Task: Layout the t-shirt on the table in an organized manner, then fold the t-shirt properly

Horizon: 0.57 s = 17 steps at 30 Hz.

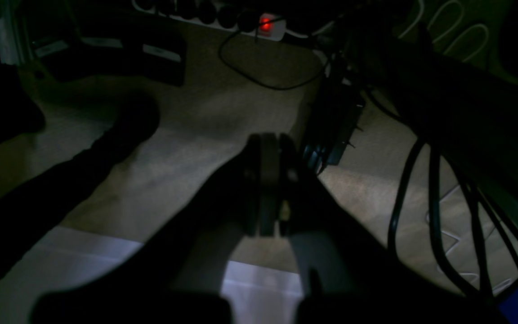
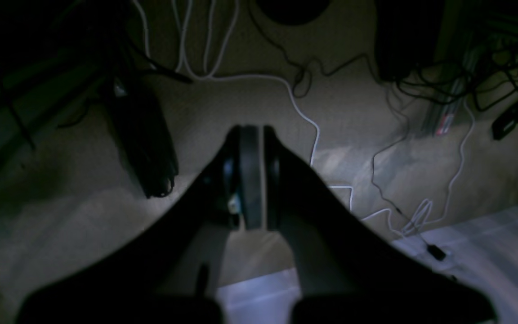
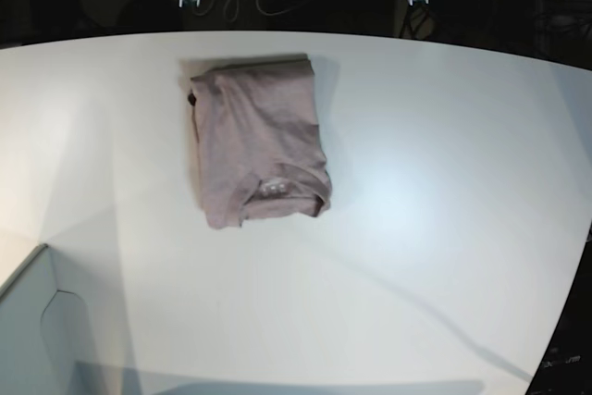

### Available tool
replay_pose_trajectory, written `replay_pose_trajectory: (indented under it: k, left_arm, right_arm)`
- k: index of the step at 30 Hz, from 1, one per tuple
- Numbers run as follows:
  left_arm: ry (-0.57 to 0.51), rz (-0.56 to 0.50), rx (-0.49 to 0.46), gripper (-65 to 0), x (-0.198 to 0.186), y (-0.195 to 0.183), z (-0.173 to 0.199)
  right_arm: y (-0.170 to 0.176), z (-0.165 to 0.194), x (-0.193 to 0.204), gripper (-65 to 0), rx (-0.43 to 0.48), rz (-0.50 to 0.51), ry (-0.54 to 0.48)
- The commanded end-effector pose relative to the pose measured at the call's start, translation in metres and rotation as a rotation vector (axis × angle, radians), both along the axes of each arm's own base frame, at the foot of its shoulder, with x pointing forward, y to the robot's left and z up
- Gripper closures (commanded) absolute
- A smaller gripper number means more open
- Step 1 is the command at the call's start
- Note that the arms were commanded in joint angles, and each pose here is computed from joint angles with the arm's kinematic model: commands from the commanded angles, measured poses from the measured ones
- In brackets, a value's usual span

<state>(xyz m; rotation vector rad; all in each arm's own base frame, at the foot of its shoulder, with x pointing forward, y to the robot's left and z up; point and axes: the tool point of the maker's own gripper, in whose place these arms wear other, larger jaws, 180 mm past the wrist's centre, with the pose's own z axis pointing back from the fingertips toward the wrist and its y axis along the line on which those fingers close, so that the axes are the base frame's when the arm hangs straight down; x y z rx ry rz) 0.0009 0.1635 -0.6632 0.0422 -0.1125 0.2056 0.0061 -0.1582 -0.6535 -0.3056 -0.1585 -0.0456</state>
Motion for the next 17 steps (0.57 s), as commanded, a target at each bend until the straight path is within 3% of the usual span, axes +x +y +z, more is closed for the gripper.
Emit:
replay_pose_trajectory:
  k: [1,6,17]
  left_arm:
    - [0.000,-0.001,-0.003,0.0,-0.004,-0.003,0.000]
    - [0.008,0.005,-0.002,0.0,-0.007,-0.003,0.000]
    - [0.001,-0.005,0.006,0.0,-0.005,0.002,0.000]
  right_arm:
    - [-0.007,0.001,-0.007,0.0,-0.022,-0.008,0.019]
    - [-0.031,0.003,-0.014,0.0,-0.059,-0.012,0.030]
    - [-0.027,0.002,-0.012,0.0,-0.053,-0.006,0.027]
